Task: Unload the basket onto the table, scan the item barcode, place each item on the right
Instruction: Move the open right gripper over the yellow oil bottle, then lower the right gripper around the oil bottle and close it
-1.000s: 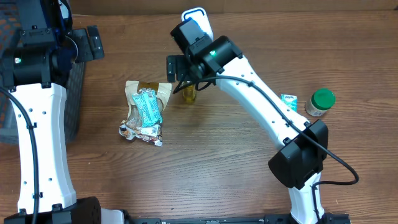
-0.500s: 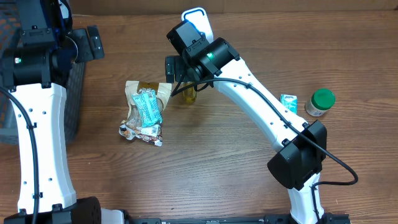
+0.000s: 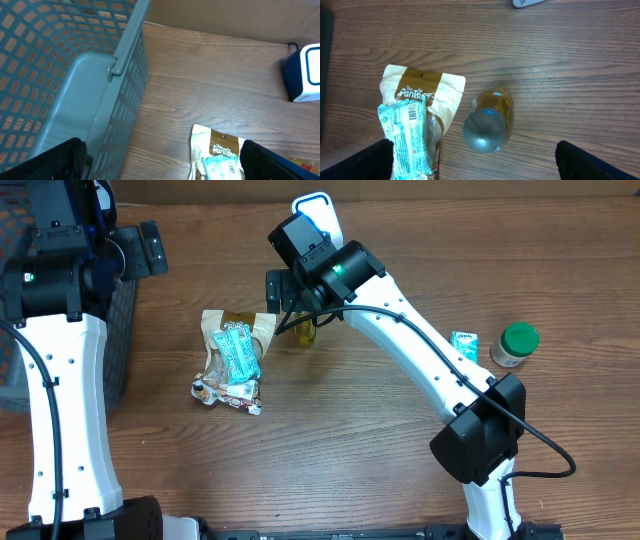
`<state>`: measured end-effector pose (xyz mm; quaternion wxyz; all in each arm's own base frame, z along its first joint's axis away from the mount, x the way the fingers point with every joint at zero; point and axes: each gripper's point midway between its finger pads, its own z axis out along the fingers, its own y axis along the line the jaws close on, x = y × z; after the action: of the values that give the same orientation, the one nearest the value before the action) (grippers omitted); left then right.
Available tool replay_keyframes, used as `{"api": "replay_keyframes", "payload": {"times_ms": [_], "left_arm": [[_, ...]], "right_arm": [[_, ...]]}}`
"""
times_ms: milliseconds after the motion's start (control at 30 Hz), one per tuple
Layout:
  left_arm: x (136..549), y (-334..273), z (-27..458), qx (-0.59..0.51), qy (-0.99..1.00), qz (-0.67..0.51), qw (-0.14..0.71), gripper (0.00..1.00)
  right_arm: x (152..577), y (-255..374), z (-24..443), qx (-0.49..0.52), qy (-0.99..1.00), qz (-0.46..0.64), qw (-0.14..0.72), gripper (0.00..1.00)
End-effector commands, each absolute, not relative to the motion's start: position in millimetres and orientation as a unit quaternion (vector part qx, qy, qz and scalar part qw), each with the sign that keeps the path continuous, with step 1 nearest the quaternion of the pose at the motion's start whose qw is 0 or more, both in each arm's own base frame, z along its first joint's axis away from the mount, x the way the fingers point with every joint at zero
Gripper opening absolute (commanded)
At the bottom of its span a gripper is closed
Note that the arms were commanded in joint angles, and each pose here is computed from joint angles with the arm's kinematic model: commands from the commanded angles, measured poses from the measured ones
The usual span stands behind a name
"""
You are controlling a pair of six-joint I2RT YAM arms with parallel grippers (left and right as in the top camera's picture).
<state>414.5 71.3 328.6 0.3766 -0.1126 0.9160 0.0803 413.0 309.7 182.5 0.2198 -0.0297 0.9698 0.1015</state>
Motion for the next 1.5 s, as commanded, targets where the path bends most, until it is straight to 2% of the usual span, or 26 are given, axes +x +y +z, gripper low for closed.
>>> {"api": "replay_keyframes", "payload": {"times_ms": [0, 267, 433, 600, 833, 1167, 1400, 1467], "left_arm": [[415, 71, 327, -0.105, 0.917, 0.082, 0.375, 1.00], [415, 71, 327, -0.105, 0.917, 0.082, 0.375, 1.00], [415, 71, 327, -0.105, 0.917, 0.082, 0.375, 1.00], [415, 71, 327, -0.105, 0.917, 0.082, 0.375, 1.00], [415, 71, 327, -0.105, 0.917, 0.082, 0.375, 1.00], [415, 71, 327, -0.105, 0.917, 0.082, 0.375, 0.99], [415, 71, 327, -0.105, 0.917, 0.082, 0.375, 0.99], [415, 71, 327, -0.105, 0.917, 0.082, 0.375, 0.99]], "right_arm": [[416, 312, 190, -0.026, 0.967, 0.106, 0.230, 1.00], [416, 312, 190, -0.026, 0.967, 0.106, 0.231, 0.99], [416, 311, 190, -0.025, 0.967, 0.104, 0.231, 0.94], [414, 310, 187, -0.025, 0.969, 0.101, 0.226, 0.93], [411, 308, 159, -0.015, 0.975, 0.090, 0.204, 0.91], [421, 317, 126, -0.016, 0.975, 0.090, 0.204, 0.82], [424, 316, 104, -0.016, 0.978, 0.073, 0.193, 0.81], [425, 314, 100, -0.015, 0.979, 0.065, 0.194, 0.76]]}}
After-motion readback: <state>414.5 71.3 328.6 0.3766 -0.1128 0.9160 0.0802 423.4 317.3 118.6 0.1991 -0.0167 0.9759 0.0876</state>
